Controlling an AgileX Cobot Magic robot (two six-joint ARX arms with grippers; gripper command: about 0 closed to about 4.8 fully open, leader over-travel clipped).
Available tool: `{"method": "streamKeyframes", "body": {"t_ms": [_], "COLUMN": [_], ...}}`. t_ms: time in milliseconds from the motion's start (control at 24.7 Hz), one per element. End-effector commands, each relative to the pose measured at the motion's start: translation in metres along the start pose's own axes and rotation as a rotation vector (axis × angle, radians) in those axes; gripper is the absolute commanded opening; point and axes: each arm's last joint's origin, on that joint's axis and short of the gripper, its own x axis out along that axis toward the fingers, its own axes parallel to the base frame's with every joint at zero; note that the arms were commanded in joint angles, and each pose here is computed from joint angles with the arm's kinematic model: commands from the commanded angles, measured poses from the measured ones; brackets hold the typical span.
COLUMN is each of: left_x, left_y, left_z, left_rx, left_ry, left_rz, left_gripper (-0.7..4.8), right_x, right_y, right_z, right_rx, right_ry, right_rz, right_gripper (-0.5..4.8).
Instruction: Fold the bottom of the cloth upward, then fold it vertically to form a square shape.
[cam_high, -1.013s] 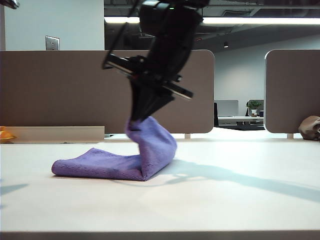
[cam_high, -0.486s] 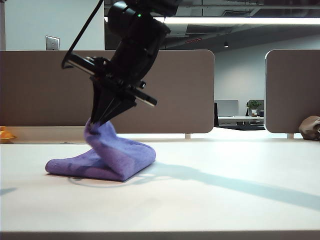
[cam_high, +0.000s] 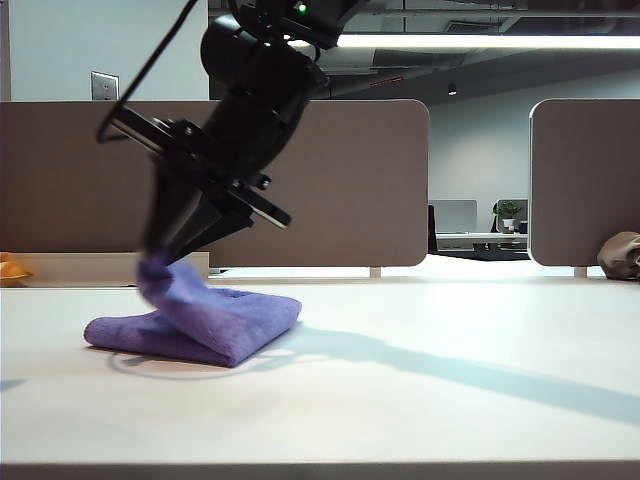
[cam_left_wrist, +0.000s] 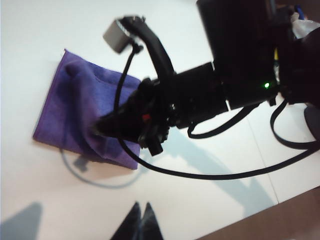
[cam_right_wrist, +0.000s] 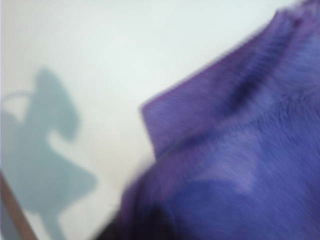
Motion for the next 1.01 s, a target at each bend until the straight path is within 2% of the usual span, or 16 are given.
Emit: {"method": "streamKeyframes", "body": {"t_ms": [41,122,243,284,324,365,486,770,1013], "left_x": [-0.001,-0.002,-0.005,-0.007,-0.007,-0.008,-0.01,-0.031,-0.055], "left_y": [0.0,-0.001,-0.001,-0.002,-0.002,-0.002,-0.003,-0.007,-0.012], "left_z": [0.0,0.0,-0.001,-0.002,-0.002,-0.003,-0.004,-0.015,-0.027], "left_rx": [0.005,0.006,0.009,0.013,0.013,0.015,0.021,0.061,0.09], "left_ry": [-0.005,-0.008,-0.015,-0.021,-0.023,-0.026,-0.03,-0.09,-0.203], "left_rz": [0.001,-0.001,-0.003,-0.005,-0.006,-0.003,-0.001,-0.006,-0.018], "left_gripper": [-0.06,-0.06,-0.06,-0.06,-0.06,-0.06,-0.06,-0.06,-0.06], "right_x": [-0.003,-0.003,-0.003,-0.003,-0.004,-0.004,-0.012,-0.07,-0.131], "right_y": [0.007,0.008,0.007,0.007,0.006,0.006,0.005,0.028,0.055], "right_z": [0.006,0.007,0.007,0.006,0.006,0.006,0.007,0.015,0.016], "right_rx": [-0.023,-0.02,-0.019,-0.013,-0.012,-0.01,-0.028,-0.16,-0.246], "right_ry": [-0.052,-0.053,-0.055,-0.053,-0.053,-0.052,-0.056,-0.199,-0.361], "right_rz": [0.027,0.026,0.014,-0.001,-0.012,-0.02,-0.015,-0.12,-0.119], "right_gripper": [2.0,2.26,3.34,3.42,3.33,3.01,-0.14,-0.05,-0.05]}}
